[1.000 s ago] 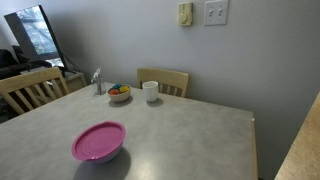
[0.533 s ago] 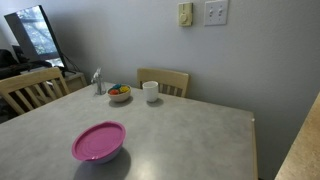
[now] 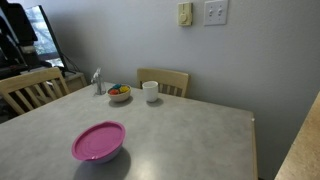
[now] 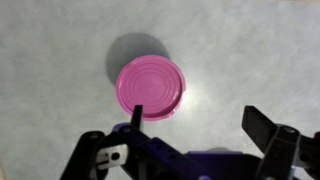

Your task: Place the pink plate on the table

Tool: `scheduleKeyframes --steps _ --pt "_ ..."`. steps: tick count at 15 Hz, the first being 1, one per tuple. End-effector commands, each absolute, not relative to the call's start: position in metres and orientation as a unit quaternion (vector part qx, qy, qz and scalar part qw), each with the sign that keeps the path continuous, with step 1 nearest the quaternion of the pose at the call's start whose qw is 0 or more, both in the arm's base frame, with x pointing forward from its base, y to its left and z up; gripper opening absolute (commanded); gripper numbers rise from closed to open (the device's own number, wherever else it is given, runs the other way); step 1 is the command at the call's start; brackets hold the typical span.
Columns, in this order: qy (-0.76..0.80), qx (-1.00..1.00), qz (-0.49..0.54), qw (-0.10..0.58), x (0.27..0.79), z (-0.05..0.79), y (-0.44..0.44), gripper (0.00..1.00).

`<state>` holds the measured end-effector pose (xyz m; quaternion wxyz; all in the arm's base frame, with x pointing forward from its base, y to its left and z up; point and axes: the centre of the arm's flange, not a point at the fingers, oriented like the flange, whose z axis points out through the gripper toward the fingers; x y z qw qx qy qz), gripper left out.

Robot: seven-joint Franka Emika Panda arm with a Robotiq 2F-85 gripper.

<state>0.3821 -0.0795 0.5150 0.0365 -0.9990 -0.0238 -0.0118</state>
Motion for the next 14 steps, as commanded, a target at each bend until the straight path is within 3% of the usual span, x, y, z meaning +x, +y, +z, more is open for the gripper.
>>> scheduleKeyframes --steps 1,8,14 --pt "-0.025 -0.998 -0.031 0.048 0.374 0.474 -0.120 1.00" --pt "-0.090 -0.989 0.022 0.112 0.381 0.403 -0.197 1.00" --pt "-0.018 -0.993 -0.014 0.117 0.383 0.400 -0.179 1.00"
